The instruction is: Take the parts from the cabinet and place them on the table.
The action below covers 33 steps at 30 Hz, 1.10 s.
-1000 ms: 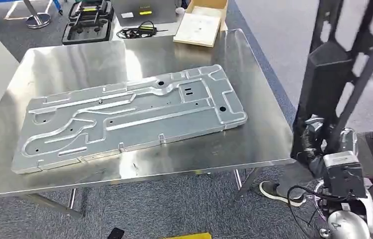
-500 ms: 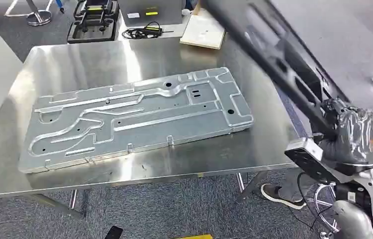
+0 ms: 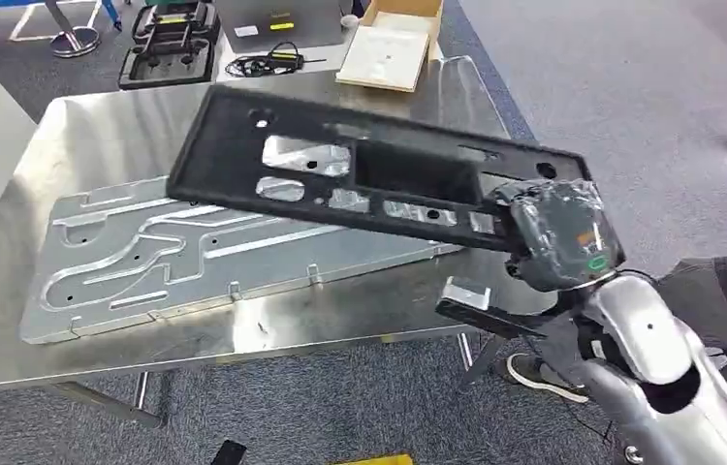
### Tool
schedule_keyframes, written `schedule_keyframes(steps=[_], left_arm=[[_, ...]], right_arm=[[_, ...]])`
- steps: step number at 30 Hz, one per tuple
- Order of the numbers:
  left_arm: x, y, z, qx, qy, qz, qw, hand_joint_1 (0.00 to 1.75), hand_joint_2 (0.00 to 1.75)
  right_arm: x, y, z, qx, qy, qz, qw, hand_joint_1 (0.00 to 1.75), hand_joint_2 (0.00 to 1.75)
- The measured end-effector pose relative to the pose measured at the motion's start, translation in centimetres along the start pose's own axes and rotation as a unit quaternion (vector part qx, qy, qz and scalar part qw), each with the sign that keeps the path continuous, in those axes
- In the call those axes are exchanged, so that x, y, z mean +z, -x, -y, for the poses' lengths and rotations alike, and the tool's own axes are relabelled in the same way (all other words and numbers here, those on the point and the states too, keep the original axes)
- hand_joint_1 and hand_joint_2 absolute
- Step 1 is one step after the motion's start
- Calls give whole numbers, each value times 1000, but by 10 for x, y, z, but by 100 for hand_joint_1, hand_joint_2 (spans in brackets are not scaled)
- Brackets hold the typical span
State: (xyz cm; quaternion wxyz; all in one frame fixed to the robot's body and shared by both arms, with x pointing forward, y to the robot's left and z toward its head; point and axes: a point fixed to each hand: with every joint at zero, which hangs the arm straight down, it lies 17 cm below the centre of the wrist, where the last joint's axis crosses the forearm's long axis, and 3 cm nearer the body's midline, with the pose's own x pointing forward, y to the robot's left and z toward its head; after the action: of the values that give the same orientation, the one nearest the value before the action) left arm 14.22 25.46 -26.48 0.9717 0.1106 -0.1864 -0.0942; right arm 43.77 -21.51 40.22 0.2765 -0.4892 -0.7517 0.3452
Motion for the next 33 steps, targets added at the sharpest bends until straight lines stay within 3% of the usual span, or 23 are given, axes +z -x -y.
schedule_keyframes(steps=[5,14,18,27,33], left_arm=[[-2,-18,2,-5,8,12,1000,0,175],[-2,-53,13,-20,29,36,999,0,175],[-3,-62,11,-31,28,42,998,0,175],[-2,-62,14,-33,34,49,998,0,175],[-1,-63,16,-31,38,57,997,0,175]], right_arm=[[-23,-46,-38,-3,-49,64,997,175,175],[-24,-148,-137,-20,-145,181,972,175,175],[-27,-153,-177,9,-171,190,967,175,175],[6,-101,-256,60,-275,151,948,175,175],[15,-75,-275,99,-306,139,936,175,175]])
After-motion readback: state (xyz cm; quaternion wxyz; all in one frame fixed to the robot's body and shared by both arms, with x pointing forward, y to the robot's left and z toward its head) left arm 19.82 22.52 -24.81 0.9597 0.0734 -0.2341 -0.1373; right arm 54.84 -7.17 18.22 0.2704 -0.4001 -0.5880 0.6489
